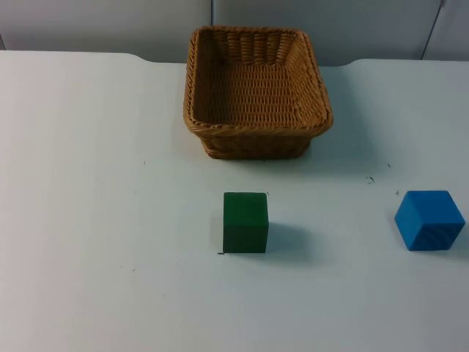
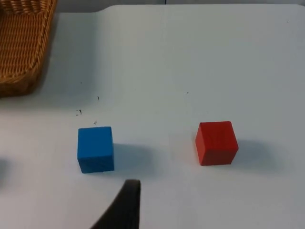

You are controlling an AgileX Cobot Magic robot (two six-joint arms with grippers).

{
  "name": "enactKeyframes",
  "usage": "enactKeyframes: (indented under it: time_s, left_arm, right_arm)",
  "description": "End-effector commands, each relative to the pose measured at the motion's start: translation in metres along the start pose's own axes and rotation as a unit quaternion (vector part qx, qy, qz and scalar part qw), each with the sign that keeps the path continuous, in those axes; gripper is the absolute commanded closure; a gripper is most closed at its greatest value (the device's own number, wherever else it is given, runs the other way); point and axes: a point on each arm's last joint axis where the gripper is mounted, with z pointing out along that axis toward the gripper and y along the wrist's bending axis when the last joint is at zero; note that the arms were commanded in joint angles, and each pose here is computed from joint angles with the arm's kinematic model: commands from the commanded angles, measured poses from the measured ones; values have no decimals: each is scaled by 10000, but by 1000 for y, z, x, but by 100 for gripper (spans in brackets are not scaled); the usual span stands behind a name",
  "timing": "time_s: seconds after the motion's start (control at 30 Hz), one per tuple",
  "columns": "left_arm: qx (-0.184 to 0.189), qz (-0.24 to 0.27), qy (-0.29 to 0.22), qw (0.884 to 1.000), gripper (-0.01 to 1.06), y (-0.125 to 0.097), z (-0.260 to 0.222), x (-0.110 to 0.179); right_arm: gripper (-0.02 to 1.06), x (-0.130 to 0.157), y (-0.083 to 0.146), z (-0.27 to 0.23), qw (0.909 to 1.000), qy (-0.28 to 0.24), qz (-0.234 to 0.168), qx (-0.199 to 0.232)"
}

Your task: Pick up the basket with the left hand and place the blue cube into the basket with the right hand.

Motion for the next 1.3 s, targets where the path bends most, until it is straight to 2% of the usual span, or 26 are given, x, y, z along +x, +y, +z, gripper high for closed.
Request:
enactKeyframes:
  time_s: [0.0, 0.3, 0.4, 0.57, 0.77, 0.9, 1.13, 1.27]
  left_arm:
    - [93, -21, -92, 9999, 0, -1, 9, -9]
    - [493, -86, 127, 9987, 0, -5, 57, -34]
    - [496, 27, 125, 9987, 0, -4, 70, -39]
    - [419, 34, 560, 9975, 0, 2, 114, -46]
    - [429, 35, 755, 9962, 0, 5, 150, -55]
    - [640, 78, 984, 9931, 0, 5, 189, -63]
    - [854, 6, 1274, 9882, 0, 7, 235, -62]
    - [984, -71, 1511, 9836, 1, 9, 268, -52]
  right_arm:
    - [0, -10, 0, 6, 9999, -127, -75, -13]
    - [0, -58, 5, 32, 9995, 40, 65, -291]
    - [0, -72, 4, 39, 9995, 52, 55, -291]
    - [0, -97, 6, 70, 9983, 408, 117, -388]
    - [0, -104, 12, 95, 9961, 606, 3, -641]
    - [0, -105, 17, 112, 9932, 758, 13, -883]
    - [0, -105, 19, 128, 9920, 861, 35, -920]
    - [0, -104, 19, 132, 9913, 940, 36, -925]
